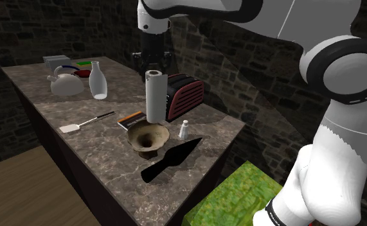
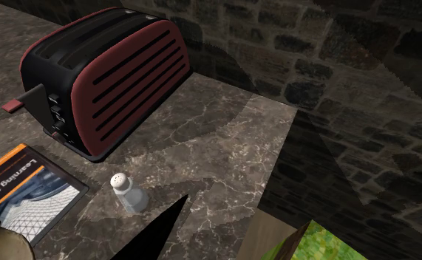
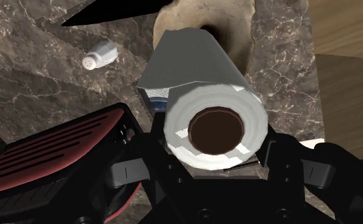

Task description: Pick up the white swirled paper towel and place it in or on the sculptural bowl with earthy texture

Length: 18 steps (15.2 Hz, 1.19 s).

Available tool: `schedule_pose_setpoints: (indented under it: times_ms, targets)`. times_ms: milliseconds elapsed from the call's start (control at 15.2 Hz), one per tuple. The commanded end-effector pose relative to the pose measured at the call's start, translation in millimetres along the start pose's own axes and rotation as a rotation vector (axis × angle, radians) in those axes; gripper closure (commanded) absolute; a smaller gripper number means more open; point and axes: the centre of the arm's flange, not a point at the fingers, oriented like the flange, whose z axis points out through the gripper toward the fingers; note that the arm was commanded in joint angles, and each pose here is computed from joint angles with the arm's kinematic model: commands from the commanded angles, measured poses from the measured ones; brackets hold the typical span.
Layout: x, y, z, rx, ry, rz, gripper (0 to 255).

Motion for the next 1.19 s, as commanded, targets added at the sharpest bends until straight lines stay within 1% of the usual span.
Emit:
schedule_pose_setpoints:
  times_ms: [0,462,990,1056,1122]
  targets:
    - [-0.7,-0.6,10.7,0.0,0.001,0.0,255]
    - [-2.9,-2.8,49.8,0.0,0.001,0.0,255]
    - [-2.9,-2.8,49.8,0.0,0.001,0.0,255]
    - [-2.9,-2.8,49.8,0.0,0.001,0.0,0]
    - [-2.9,-2.8,49.8,0.0,0.001,0.0,0]
